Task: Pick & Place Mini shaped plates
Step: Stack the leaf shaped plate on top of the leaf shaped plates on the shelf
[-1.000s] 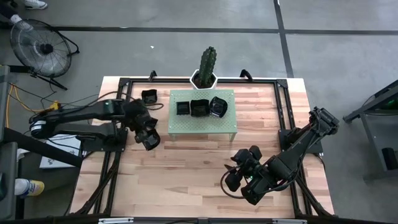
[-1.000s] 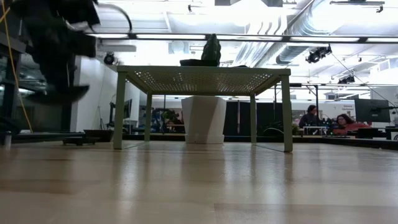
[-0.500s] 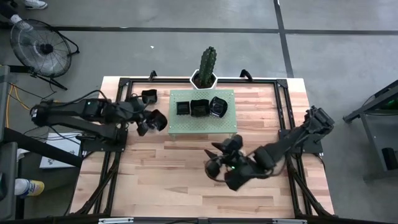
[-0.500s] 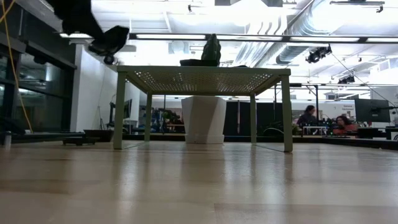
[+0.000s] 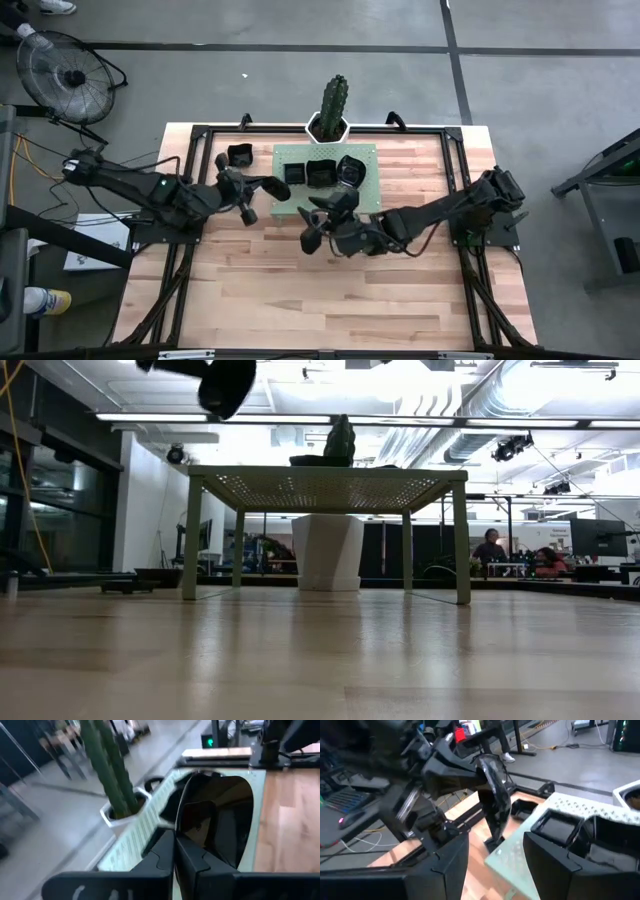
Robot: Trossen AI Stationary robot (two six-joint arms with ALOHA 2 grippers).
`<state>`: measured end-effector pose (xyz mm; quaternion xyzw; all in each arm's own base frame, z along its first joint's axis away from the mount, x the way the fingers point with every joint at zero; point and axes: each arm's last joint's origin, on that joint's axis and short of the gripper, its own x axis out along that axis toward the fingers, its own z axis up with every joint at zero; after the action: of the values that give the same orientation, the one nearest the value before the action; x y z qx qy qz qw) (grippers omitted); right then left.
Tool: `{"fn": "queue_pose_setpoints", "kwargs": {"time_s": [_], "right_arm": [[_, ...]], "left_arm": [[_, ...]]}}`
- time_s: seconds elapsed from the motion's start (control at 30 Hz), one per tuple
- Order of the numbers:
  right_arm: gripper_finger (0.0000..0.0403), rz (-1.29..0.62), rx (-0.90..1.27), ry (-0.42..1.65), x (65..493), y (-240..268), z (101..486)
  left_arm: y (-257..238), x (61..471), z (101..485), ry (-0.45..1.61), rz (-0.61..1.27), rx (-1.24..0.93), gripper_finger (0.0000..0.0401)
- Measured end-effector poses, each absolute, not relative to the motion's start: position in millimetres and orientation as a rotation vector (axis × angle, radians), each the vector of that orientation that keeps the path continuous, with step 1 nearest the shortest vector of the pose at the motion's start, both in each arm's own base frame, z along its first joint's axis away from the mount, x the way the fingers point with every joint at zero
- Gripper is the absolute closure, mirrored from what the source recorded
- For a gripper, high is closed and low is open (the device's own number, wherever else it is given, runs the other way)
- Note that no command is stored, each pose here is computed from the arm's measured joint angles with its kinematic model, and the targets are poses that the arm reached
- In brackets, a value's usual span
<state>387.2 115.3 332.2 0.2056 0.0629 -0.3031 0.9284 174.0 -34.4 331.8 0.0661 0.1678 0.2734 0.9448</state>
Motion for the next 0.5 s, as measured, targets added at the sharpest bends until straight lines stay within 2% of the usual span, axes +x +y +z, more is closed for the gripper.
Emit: {"fn": "queue_pose_setpoints", "kwargs": {"time_s": [0.23,0.5], "right_arm": [[0.0219,-0.581,0.322,0.109,395.6,105.4,338.2],[0.0219,-0.798,0.069,0.059,401.1,122.0,330.0]], "left_arm": [[-55.2,188.2,340.6,0.283,0.657,0.409,0.0401],[-57.1,188.4,341.2,0.301,0.762,0.478,0.0401]]}}
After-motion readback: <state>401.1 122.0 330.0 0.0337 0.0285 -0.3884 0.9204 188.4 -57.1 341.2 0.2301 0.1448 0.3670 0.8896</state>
